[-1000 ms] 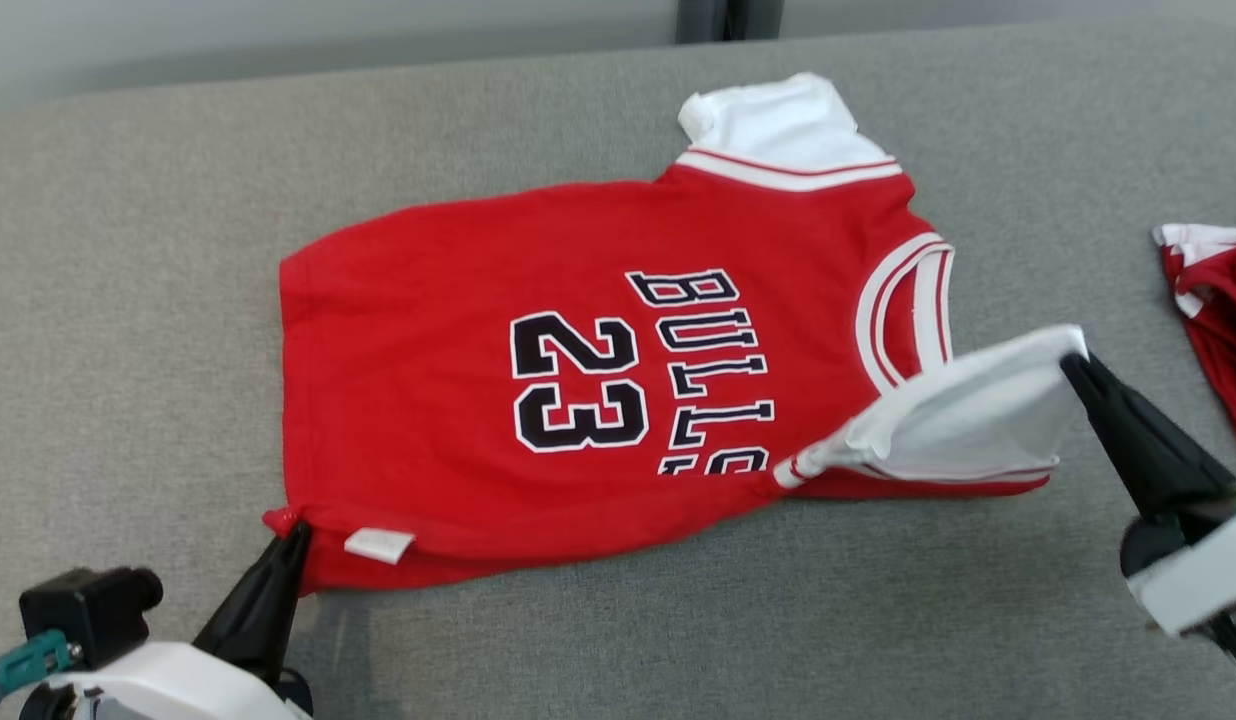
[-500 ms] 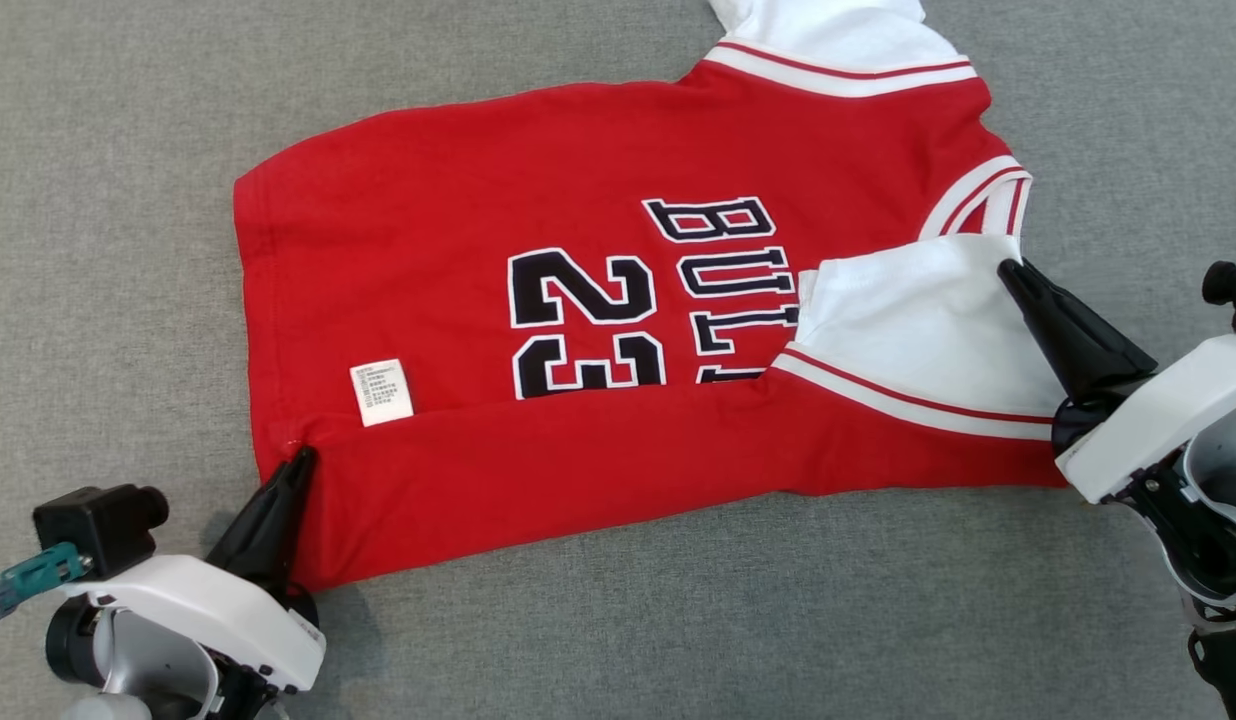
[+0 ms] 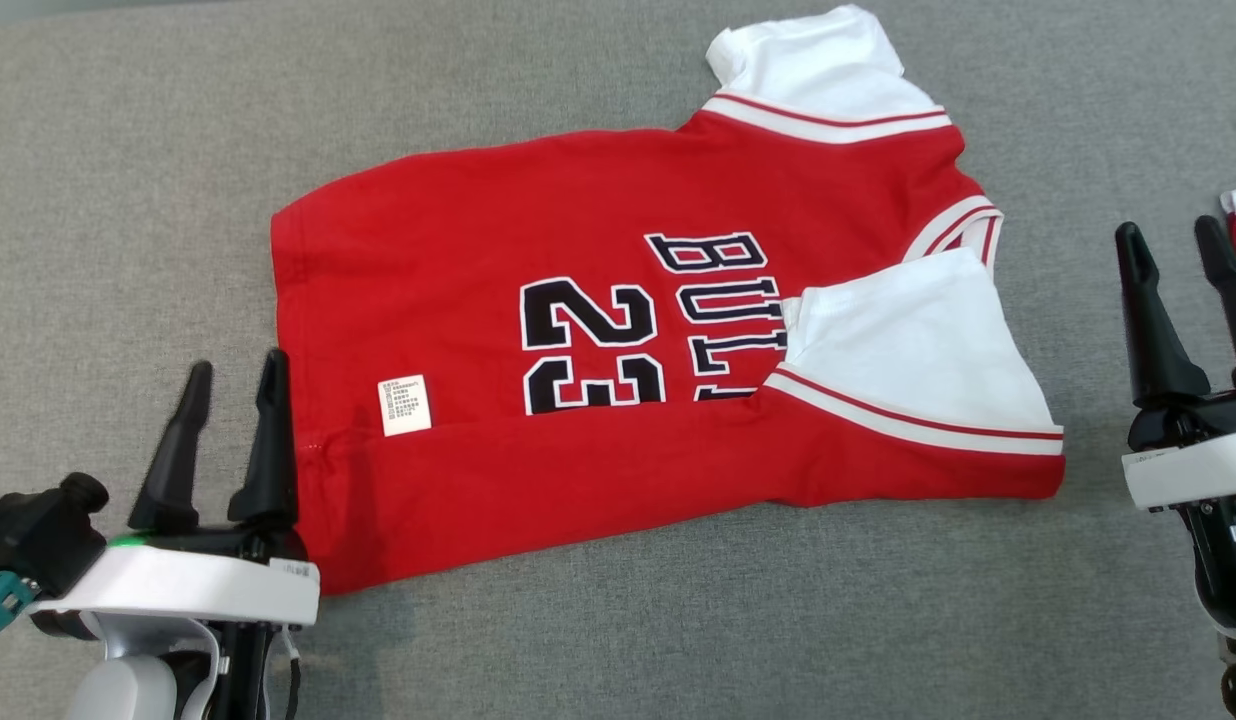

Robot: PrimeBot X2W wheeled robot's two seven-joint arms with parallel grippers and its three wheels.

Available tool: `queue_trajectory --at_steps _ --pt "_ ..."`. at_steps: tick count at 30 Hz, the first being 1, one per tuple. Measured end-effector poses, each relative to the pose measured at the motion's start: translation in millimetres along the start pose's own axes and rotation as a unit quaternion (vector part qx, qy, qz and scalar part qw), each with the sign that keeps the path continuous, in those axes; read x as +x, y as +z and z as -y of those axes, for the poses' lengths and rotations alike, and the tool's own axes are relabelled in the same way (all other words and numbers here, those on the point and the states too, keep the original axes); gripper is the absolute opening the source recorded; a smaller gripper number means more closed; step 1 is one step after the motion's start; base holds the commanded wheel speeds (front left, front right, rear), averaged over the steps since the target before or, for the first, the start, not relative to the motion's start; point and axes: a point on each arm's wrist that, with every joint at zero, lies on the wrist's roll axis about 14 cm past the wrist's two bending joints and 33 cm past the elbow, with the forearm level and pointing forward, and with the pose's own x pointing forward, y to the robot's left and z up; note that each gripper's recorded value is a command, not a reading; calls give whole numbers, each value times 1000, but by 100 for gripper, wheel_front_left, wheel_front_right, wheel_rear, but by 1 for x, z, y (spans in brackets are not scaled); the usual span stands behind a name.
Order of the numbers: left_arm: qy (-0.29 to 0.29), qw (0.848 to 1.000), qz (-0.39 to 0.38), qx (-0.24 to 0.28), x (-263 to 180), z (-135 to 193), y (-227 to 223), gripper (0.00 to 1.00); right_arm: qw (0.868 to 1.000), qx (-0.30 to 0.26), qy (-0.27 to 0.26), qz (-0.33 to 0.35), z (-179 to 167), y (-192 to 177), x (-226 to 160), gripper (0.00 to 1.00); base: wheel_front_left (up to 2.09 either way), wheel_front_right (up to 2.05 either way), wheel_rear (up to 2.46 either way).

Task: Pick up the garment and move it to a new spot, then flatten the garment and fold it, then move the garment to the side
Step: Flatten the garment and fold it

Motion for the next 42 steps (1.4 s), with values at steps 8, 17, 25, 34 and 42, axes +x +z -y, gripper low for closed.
queue_trajectory --at_steps 8,17,25,34,42 --pt "-17 987 140 76 1 26 58 100 995 -81 -14 52 -5 23 -21 100 0 0 0" --pt "11 984 107 142 -11 5 35 100 997 -69 -28 27 -11 2 -43 100 0 0 0" --pt "11 984 95 152 -14 -2 29 100 997 -68 -27 21 -11 -3 -44 100 0 0 0" --pt "22 984 49 167 -16 -14 0 100 996 -64 -34 -43 -3 -37 -47 100 0 0 0" --pt "46 989 -62 127 -30 -33 -74 100 988 -33 -41 -148 -3 -106 -63 100 0 0 0"
